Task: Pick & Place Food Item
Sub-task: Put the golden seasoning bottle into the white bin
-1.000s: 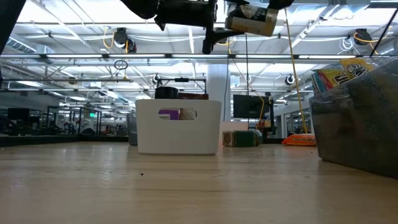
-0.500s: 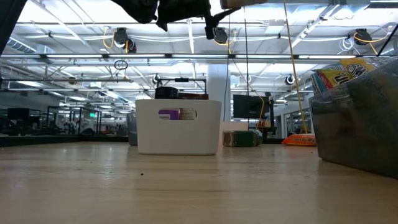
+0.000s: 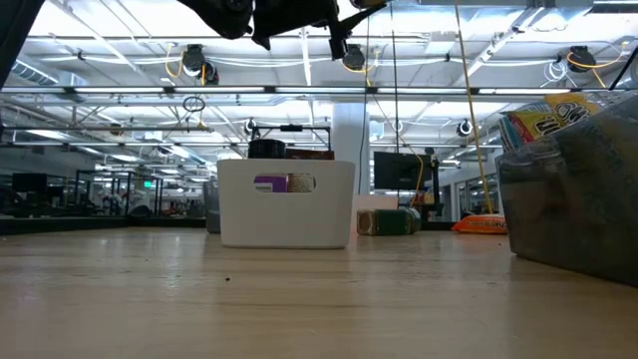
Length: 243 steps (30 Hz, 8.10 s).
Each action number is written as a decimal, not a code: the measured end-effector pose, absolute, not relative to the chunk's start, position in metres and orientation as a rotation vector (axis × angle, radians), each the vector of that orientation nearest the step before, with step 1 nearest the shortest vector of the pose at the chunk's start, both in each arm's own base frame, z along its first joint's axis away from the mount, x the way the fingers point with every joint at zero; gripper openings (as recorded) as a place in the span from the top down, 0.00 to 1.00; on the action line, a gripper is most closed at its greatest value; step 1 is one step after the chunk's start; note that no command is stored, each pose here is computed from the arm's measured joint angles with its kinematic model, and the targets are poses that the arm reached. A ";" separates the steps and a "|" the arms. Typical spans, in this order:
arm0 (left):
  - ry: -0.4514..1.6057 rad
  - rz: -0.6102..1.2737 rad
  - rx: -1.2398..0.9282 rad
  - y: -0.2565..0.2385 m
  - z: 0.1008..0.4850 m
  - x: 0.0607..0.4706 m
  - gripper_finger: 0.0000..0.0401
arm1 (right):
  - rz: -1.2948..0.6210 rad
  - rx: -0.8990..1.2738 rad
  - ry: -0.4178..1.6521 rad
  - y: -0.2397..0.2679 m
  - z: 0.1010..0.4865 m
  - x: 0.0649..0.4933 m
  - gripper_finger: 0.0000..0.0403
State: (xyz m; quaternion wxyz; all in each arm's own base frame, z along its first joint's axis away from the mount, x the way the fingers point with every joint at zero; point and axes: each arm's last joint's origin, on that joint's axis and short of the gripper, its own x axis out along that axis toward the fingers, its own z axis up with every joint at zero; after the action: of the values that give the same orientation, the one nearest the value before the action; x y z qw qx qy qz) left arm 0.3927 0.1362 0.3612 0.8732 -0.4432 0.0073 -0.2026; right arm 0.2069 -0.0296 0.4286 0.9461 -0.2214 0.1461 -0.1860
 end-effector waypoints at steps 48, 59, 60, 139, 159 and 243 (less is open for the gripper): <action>0.335 -0.831 -0.881 0.105 0.355 0.393 0.30 | 0.091 0.120 0.183 -0.015 0.430 0.190 0.17; 0.385 -0.861 -0.932 0.092 0.355 0.396 0.30 | 0.106 0.037 0.145 -0.016 0.433 0.195 0.09; 0.389 -0.863 -0.936 0.092 0.355 0.396 0.30 | 0.125 0.041 0.144 -0.015 0.432 0.197 0.08; 0.251 -0.737 -0.867 0.159 0.402 0.332 0.18 | 0.176 0.009 0.167 -0.016 0.460 0.224 0.33; 0.116 -0.714 -0.536 0.150 0.463 0.250 0.22 | 0.188 -0.032 0.613 -0.033 0.456 0.326 0.33; 0.227 -0.467 -0.544 0.175 0.426 0.206 0.23 | 0.144 -0.062 1.365 -0.017 0.234 0.432 0.33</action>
State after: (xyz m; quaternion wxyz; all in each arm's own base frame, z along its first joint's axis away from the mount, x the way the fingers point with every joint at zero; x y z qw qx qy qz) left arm 0.2062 0.1748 0.4261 0.9301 -0.2656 0.1110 -0.2281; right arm 0.4321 -0.0169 0.2341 0.7732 -0.0288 0.6301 0.0663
